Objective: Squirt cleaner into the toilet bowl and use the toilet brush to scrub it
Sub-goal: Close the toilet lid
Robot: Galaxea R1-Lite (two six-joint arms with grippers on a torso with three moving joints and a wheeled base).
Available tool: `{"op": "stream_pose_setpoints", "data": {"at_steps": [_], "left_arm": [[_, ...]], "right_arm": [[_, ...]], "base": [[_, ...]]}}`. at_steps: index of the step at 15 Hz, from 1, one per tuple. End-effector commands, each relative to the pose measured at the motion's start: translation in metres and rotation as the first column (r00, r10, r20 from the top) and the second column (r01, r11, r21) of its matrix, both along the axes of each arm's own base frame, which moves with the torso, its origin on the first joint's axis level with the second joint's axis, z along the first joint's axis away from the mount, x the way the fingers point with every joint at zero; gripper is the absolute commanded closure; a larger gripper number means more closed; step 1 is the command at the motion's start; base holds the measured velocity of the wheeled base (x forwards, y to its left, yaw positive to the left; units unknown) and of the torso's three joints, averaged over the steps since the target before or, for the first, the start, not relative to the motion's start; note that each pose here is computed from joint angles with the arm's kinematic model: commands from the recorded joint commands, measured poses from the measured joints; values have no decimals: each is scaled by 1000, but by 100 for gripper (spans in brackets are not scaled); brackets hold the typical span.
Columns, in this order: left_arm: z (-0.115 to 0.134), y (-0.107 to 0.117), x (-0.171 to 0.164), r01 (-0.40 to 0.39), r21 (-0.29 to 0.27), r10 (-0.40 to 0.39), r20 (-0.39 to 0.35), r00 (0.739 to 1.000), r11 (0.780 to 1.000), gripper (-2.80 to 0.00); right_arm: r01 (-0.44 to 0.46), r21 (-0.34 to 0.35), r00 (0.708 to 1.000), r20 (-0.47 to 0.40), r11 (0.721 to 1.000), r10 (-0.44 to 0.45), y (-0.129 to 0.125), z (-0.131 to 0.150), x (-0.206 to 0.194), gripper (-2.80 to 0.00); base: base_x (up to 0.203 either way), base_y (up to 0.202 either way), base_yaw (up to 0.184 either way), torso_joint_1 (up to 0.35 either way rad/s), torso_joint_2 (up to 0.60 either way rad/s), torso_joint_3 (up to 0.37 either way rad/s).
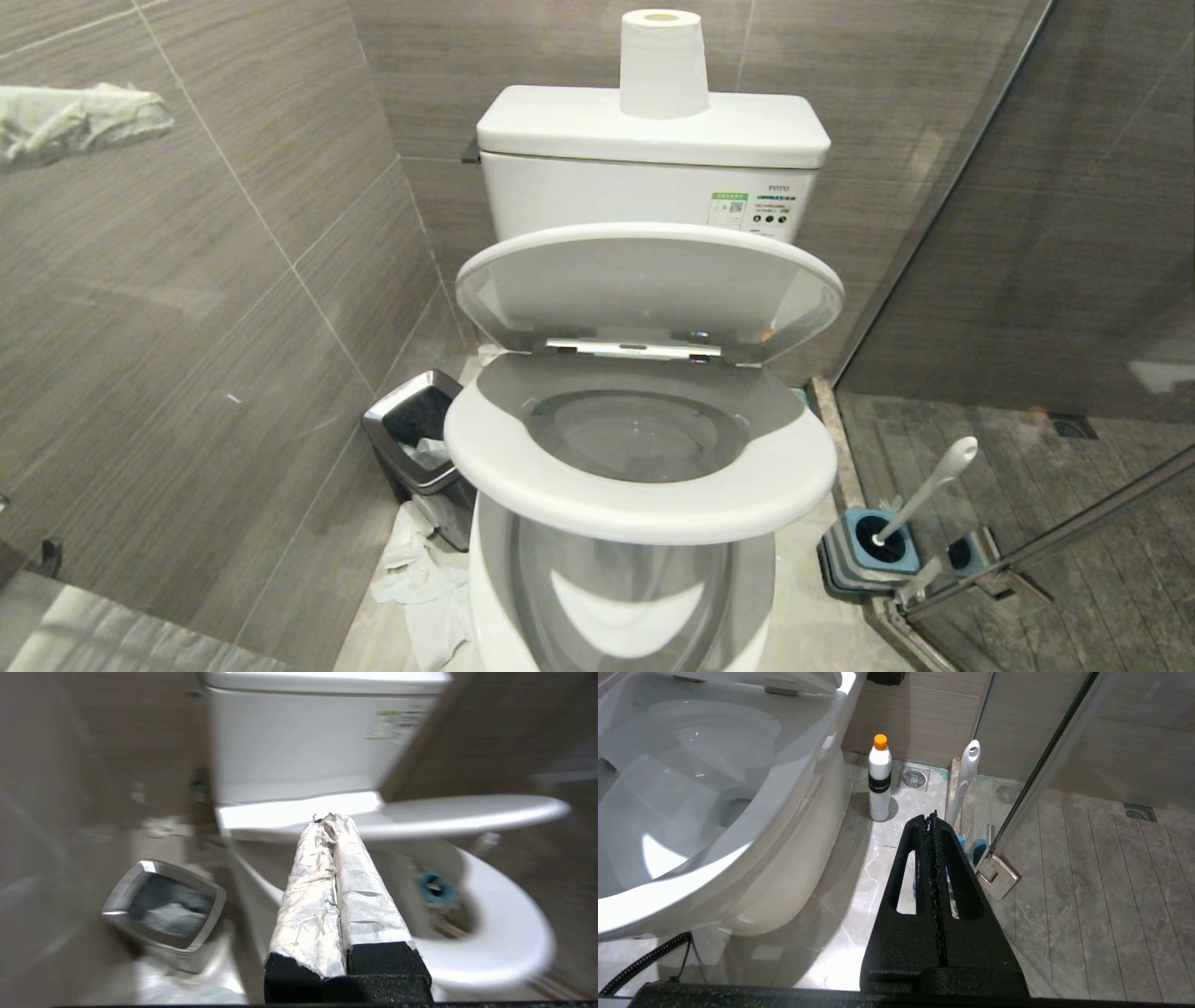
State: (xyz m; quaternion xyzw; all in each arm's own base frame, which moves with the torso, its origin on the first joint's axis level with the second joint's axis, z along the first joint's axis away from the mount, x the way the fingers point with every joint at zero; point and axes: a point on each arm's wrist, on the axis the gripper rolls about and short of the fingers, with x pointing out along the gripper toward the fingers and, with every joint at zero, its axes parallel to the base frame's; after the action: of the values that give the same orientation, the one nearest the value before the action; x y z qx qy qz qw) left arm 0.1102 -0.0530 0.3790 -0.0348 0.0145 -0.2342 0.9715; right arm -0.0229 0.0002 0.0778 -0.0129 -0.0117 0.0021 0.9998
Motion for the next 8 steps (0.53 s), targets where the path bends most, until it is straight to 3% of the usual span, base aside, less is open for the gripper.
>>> {"op": "stream_pose_setpoints", "data": {"at_steps": [1, 2, 5, 8], "left_arm": [[4, -18, 23, -142, 68, 142, 2, 990, 988, 0], [7, -29, 30, -190, 104, 189, 17, 982, 976, 0], [3, -46, 47, -199, 268, 190, 59, 980, 943, 0], [-5, -67, 54, -127, 367, 123, 34, 992, 922, 0]], "right_arm": [[0, 0, 1000, -11, 1000, 0, 0, -3, 1, 0], [-2, 0, 1000, -11, 1000, 2, 0, -3, 1, 0], [-2, 0, 1000, -11, 1000, 2, 0, -3, 1, 0], [0, 0, 1000, -11, 1000, 0, 0, -3, 1, 0]], "base": [[0, 0, 0, 0, 0, 0], [0, 0, 0, 0, 0, 0], [0, 0, 0, 0, 0, 0], [0, 0, 0, 0, 0, 0]]}}
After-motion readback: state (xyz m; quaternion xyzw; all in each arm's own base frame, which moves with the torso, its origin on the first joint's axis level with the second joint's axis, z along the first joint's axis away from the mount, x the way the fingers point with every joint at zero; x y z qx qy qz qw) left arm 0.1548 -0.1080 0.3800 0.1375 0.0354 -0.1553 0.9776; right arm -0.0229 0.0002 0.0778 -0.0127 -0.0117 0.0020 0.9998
